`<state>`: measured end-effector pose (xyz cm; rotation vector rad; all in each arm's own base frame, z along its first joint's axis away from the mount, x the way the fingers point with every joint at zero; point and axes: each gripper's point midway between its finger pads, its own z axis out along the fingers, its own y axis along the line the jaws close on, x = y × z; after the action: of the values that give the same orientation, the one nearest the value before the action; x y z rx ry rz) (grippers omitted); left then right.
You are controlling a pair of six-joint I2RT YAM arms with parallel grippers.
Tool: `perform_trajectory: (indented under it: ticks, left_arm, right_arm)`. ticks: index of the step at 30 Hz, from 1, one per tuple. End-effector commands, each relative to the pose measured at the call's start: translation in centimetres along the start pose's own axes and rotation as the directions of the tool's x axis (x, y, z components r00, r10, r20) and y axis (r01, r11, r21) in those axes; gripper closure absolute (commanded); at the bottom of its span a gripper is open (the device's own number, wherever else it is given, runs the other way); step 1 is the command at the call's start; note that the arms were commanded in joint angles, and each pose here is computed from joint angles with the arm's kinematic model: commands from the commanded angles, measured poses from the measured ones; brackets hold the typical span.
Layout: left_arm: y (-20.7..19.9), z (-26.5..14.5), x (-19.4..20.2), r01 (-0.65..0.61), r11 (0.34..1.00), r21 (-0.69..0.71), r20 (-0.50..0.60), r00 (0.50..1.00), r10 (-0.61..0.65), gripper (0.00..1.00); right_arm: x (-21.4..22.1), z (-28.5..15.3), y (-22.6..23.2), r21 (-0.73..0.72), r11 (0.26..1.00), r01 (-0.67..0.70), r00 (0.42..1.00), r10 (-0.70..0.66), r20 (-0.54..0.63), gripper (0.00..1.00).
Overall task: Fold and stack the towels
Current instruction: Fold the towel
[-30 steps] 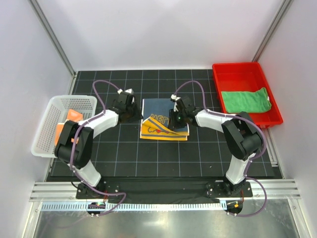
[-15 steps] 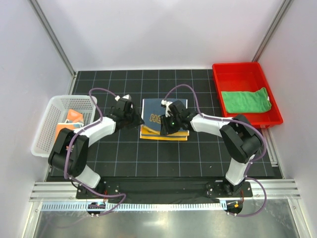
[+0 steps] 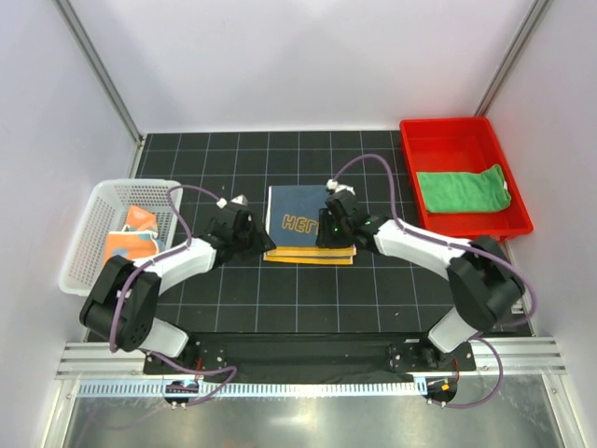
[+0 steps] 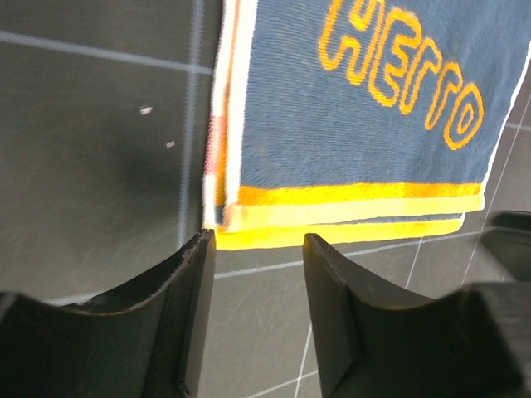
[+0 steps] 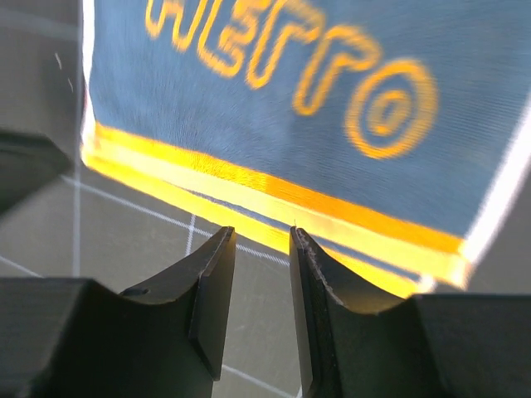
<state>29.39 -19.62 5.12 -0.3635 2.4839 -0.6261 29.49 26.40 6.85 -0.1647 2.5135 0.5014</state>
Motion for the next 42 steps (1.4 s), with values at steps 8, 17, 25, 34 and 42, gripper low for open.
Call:
perform_trajectory:
  ticks: [8, 17, 25, 34, 42]
  left_arm:
    - [-1.8, 1.9, -1.2, -0.039, 0.999, 0.035, 0.021, 0.999, 0.039, 0.53]
    - [-1.9, 2.4, -1.6, -0.049, 0.999, 0.023, 0.026, 0.998, 0.048, 0.55]
    - [-0.9, 3.2, -0.5, -0.041, 0.999, -0.014, -0.008, 0.999, 0.04, 0.58]
    - [-0.6, 3.6, 0.3, -0.057, 0.998, -0.039, -0.022, 0.998, 0.056, 0.58]
    - [-0.1, 3.2, 0.1, -0.07, 0.995, -0.068, -0.007, 0.998, 0.07, 0.67]
  right_arm:
    - [-1.2, -2.4, -8.6, 0.178, 0.9, -0.397, 0.915, 0.372, 0.158, 0.6]
    - [0.3, -1.7, -11.1, 0.173, 0.841, -0.512, 0.854, 0.479, 0.202, 0.6]
    - [0.2, -1.5, -11.5, 0.124, 0.805, -0.58, 0.803, 0.539, 0.253, 0.61]
    - [0.3, -1.4, -11.1, 0.076, 0.787, -0.613, 0.774, 0.578, 0.259, 0.61]
    - [0.2, -1.7, -11.3, 0.078, 0.785, -0.614, 0.771, 0.576, 0.271, 0.65]
